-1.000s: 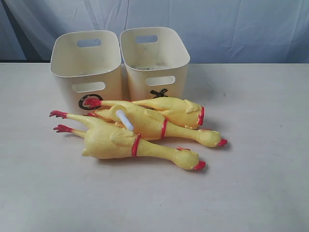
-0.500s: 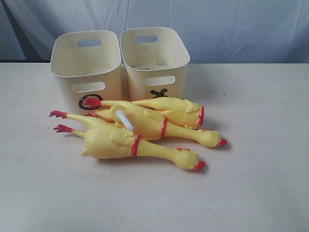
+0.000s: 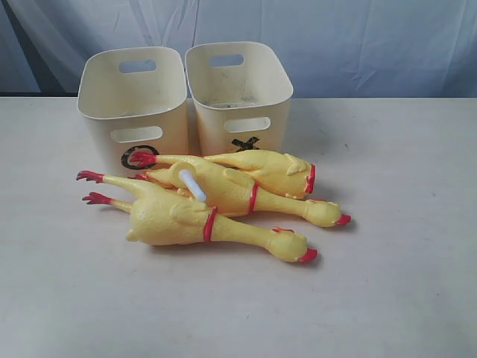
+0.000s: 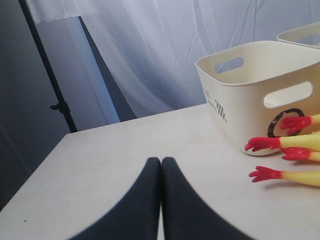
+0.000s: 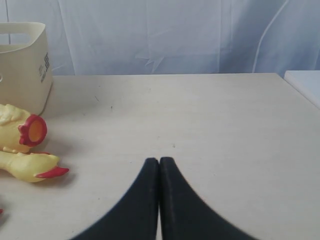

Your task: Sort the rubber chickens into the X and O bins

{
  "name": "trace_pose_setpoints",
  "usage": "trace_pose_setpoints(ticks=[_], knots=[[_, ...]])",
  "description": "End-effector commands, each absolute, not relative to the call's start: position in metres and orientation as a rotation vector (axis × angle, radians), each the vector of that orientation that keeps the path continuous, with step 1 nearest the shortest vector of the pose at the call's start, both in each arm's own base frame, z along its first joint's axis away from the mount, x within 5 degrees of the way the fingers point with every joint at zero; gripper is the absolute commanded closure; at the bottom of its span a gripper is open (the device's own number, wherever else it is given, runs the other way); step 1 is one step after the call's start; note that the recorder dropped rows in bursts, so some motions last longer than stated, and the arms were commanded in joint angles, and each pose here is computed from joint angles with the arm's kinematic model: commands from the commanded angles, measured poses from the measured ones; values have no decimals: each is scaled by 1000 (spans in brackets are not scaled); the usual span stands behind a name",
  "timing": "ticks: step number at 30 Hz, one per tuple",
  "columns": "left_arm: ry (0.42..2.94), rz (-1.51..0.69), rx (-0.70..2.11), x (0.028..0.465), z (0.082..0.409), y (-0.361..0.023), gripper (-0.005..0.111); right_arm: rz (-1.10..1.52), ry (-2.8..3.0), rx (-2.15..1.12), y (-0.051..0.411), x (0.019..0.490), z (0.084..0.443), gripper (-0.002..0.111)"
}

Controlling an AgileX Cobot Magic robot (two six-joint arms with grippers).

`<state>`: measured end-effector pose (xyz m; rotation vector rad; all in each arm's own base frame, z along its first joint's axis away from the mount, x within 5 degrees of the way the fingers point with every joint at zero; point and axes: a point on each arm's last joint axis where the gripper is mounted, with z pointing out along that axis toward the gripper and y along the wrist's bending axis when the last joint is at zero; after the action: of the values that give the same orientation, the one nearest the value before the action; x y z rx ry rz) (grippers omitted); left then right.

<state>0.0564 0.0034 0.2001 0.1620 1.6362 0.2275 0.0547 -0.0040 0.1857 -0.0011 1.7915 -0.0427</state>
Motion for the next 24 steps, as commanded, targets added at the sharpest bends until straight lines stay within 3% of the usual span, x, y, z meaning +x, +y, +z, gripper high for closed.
trace_pose_setpoints(ticks=[1, 8, 24], knots=[[1617, 223, 150, 56, 201, 3, 107, -40, 1780, -3, -4, 54, 186, 109], [1616, 34, -2, 56, 201, 1, 107, -40, 1780, -3, -4, 54, 186, 109], [1614, 62, 21, 56, 201, 1, 107, -40, 1780, -3, -4, 54, 186, 109]])
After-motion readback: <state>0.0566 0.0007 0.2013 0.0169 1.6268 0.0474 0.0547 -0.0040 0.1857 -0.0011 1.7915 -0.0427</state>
